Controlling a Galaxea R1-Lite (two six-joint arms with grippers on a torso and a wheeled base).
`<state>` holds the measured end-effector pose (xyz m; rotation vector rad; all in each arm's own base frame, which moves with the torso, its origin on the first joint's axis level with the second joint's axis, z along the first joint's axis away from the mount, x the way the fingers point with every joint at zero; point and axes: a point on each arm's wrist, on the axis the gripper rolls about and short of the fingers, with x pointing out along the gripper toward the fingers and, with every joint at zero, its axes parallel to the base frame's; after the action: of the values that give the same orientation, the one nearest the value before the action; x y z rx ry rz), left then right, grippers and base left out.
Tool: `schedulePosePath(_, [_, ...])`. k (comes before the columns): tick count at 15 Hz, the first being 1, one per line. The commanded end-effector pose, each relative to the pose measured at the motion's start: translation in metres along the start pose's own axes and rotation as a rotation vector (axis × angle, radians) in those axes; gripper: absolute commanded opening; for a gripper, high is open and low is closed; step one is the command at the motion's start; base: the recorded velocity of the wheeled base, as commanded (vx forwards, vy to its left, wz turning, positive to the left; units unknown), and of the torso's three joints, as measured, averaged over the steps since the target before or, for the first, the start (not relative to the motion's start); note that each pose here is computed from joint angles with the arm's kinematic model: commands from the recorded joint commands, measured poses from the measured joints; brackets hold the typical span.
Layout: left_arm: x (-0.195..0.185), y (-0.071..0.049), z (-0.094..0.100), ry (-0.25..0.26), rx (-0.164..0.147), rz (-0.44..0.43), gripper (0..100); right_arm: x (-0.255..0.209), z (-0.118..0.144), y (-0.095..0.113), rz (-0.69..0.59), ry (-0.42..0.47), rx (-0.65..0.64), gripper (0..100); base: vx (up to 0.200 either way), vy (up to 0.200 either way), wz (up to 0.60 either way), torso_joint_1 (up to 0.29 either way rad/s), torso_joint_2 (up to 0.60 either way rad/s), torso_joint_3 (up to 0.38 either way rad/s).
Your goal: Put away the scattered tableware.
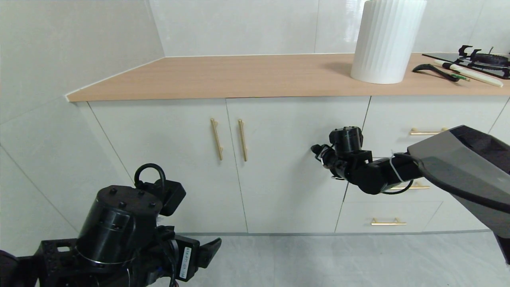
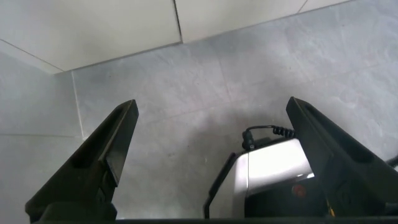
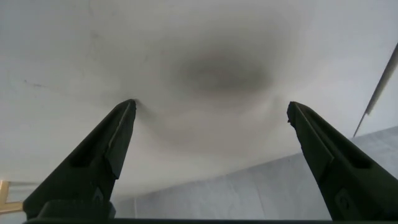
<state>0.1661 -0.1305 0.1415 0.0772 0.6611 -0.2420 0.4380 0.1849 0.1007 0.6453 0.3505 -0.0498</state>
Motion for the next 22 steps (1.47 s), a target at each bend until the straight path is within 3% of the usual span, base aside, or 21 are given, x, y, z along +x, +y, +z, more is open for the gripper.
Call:
schedulePosePath(1, [0.000,0.000,0.000,0.000,0.000,0.000,100,0.003,0.005,0.000,0.000,-0.017,0.023,100,0.000,0.000,0.00,0.000,0.00,0.000])
schedulePosePath(5, [-0.001,0.000,0.001,-0.005,-0.002,0.000,100,-0.005,0.012,-0.001,-0.009,-0.015,0.029,100,0.000,0.000,0.00,0.000,0.00,0.000])
schedulePosePath(7, [-0.004,0.001,0.003,-0.023,-0.009,0.007,100,-0.038,0.021,0.003,0.013,0.019,-0.030,100,0.000,0.000,0.00,0.000,0.00,0.000])
schedulePosePath(9, [-0.013,0.005,0.007,-0.072,-0.025,0.036,100,-0.081,0.037,0.002,0.028,0.004,-0.157,100,0.000,0.000,0.00,0.000,0.00,0.000])
schedulePosePath(11, [-0.036,0.015,0.005,-0.145,-0.055,0.043,100,-0.133,0.053,-0.007,0.058,-0.037,-0.165,100,0.000,0.000,0.00,0.000,0.00,0.000])
schedulePosePath(13, [-0.057,0.029,-0.017,-0.174,-0.066,0.039,100,-0.180,0.060,-0.024,0.045,-0.079,-0.218,100,0.000,0.000,0.00,0.000,0.00,0.000])
schedulePosePath(16, [-0.102,0.066,-0.069,-0.326,-0.141,0.082,100,-0.285,0.067,-0.079,-0.020,-0.200,-0.279,100,0.000,0.000,0.00,0.000,0.00,0.000])
schedulePosePath(17, [-0.108,0.072,-0.079,-0.349,-0.145,0.104,100,-0.300,0.067,-0.090,-0.026,-0.225,-0.298,100,0.000,0.000,0.00,0.000,0.00,0.000])
schedulePosePath(18, [-0.124,0.087,-0.107,-0.398,-0.147,0.170,100,-0.340,0.070,-0.114,-0.024,-0.314,-0.361,100,0.000,0.000,0.00,0.000,0.00,0.000])
schedulePosePath(19, [-0.136,0.095,-0.127,-0.415,-0.137,0.233,100,-0.367,0.072,-0.126,-0.020,-0.392,-0.404,100,0.000,0.000,0.00,0.000,0.00,0.000])
schedulePosePath(21, [-0.149,0.099,-0.154,-0.435,-0.115,0.366,100,-0.403,0.069,-0.143,-0.060,-0.486,-0.488,100,0.000,0.000,0.00,0.000,0.00,0.000])
schedulePosePath(22, [-0.161,0.100,-0.169,-0.503,-0.069,0.432,100,-0.429,0.061,-0.155,-0.068,-0.530,-0.523,100,0.000,0.000,0.00,0.000,0.00,0.000])
